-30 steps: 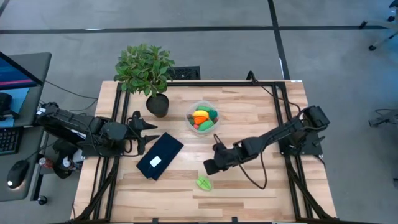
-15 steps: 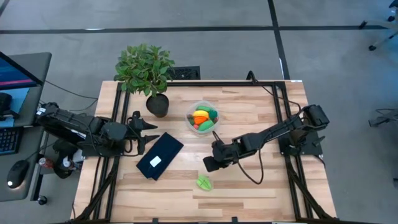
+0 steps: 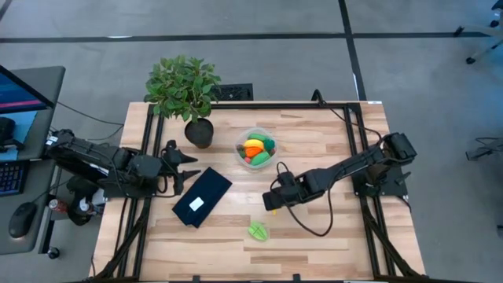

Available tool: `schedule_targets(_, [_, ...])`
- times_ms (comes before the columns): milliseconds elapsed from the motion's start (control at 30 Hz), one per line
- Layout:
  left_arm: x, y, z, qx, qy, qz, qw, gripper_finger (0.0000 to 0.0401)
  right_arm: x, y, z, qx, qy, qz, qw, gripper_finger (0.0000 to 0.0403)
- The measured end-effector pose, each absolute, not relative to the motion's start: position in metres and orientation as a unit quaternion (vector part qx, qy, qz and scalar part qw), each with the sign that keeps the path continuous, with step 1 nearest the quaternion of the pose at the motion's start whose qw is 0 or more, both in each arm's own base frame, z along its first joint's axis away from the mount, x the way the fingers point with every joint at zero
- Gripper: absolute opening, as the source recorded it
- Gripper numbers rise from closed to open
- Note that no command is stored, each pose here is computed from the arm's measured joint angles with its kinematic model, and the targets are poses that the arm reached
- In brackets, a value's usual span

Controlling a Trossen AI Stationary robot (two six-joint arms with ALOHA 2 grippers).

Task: Pick and placing Produce into tupperware
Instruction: Put the yellow corn into the transparent bin

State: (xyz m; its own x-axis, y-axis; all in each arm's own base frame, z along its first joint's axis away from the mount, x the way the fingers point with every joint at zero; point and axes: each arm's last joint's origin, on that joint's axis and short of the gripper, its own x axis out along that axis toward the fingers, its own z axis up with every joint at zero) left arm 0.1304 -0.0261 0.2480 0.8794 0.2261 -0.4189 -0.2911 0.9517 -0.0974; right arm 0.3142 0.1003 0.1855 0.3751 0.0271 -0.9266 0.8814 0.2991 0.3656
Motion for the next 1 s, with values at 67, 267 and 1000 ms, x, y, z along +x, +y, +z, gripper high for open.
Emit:
schedule_targets(67, [0.1302,-0.0257,0.2478,-0.077,0.205,0.141,0.966,0.0199,0.3154,0.0976,0.1847,0.498,0.455,-0.326,0.662,0.0215])
schedule_targets(267, [0.1302,-0.0253,0.2481,-0.072,0.203,0.148,0.965,0.0199,0.3162,0.0937,0.1841,0.494,0.446,-0.339,0.665,0.0211])
schedule_targets(1000, [0.1301,-0.0249,0.2482,-0.068,0.201,0.154,0.965,0.0199,0.312,0.0921,0.1772,0.483,0.446,-0.35,0.667,0.0204])
